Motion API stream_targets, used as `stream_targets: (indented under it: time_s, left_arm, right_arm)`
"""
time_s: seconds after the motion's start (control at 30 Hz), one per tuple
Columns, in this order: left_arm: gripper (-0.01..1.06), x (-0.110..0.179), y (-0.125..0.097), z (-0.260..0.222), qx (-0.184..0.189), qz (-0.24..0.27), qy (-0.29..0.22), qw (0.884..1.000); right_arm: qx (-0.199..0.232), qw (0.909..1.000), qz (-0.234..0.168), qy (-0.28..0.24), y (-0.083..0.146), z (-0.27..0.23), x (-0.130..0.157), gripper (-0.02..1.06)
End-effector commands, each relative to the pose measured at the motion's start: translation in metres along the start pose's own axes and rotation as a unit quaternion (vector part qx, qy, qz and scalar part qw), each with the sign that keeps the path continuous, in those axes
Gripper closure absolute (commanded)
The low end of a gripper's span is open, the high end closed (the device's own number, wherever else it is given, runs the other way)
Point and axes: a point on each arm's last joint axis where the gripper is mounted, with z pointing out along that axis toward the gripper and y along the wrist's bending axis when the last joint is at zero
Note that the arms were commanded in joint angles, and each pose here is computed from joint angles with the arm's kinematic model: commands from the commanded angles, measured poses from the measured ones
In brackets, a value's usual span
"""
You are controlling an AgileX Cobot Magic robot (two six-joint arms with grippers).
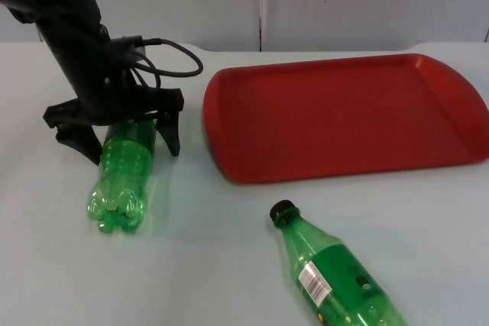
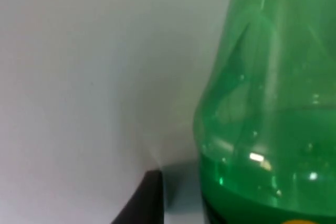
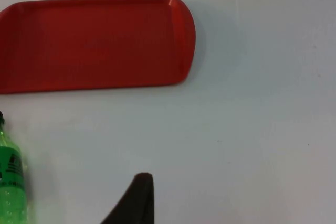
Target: Place the bottle upright on the tray.
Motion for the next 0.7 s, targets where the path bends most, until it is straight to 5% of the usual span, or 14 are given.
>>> stream_targets:
  time_s: [0.0, 0.07, 0.17, 0.2, 0.27, 0.67]
  left_arm:
    - [0.24, 0.001, 0.000, 0.004, -0.001, -0.003, 0.006, 1.000]
    - [0.34, 0.002, 0.000, 0.004, -0.001, -0.004, 0.010, 1.000]
    - [0.74, 0.003, 0.000, 0.004, -0.002, -0.014, 0.015, 1.000]
    - [0.74, 0.003, 0.000, 0.004, -0.002, -0.014, 0.015, 1.000]
    - [1.02, 0.003, 0.000, 0.004, -0.002, -0.018, 0.016, 1.000]
    - [1.05, -0.002, -0.006, -0.015, 0.012, -0.022, -0.017, 1.000]
  right_arm:
    - [-0.001, 1.0000, 0.003, -0.003, 0.000, 0.000, 0.000, -0.01]
    - [-0.001, 1.0000, 0.003, -0.003, 0.000, 0.000, 0.000, -0.01]
    - [-0.001, 1.0000, 0.003, -0.003, 0.000, 0.000, 0.000, -0.01]
    - [-0.001, 1.0000, 0.003, -0.003, 0.000, 0.000, 0.000, -0.01]
    - [-0.001, 1.0000, 0.003, -0.003, 0.000, 0.000, 0.000, -0.01]
    - [-0.001, 1.0000, 0.003, -0.003, 0.000, 0.000, 0.000, -0.01]
